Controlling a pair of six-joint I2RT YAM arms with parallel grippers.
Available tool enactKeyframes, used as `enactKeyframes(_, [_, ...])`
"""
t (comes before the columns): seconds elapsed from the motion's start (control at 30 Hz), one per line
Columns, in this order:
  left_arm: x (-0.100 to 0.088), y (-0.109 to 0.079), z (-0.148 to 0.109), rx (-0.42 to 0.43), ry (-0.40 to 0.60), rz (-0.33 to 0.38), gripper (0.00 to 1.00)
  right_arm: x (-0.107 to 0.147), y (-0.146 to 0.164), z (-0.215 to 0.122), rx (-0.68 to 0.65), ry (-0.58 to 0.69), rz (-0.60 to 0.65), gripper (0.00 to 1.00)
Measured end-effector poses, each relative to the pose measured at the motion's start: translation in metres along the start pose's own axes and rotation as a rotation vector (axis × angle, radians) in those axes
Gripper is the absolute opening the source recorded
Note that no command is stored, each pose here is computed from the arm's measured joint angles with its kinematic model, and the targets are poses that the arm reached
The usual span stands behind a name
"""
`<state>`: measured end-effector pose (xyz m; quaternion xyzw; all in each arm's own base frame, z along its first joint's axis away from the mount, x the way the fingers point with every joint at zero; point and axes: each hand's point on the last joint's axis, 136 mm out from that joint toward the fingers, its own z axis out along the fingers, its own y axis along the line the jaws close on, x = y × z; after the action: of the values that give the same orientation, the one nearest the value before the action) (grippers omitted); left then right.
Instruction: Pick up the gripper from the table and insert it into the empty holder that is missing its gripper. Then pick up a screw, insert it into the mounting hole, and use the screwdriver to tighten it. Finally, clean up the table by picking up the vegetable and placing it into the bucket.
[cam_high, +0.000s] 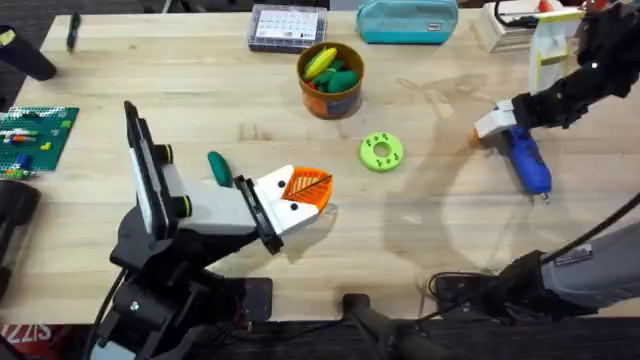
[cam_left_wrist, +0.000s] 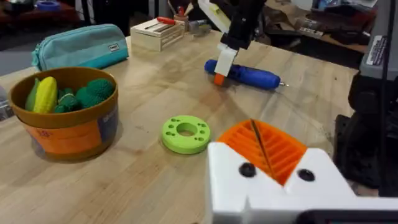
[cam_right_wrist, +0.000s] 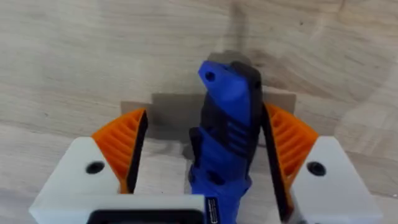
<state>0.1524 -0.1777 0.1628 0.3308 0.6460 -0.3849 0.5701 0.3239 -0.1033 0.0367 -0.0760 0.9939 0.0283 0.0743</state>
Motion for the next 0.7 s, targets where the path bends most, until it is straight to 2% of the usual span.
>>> enactKeyframes(0.53, [0.000, 0.000, 0.000, 0.000, 0.000, 0.000, 0.018, 0.001, -0.010, 0.001, 0.062, 0.018, 0.037, 0.816])
enactKeyframes(0.7, [0.000, 0.000, 0.000, 0.000, 0.000, 0.000, 0.018, 0.002, -0.011, 0.001, 0.069, 0.021, 0.044, 0.672])
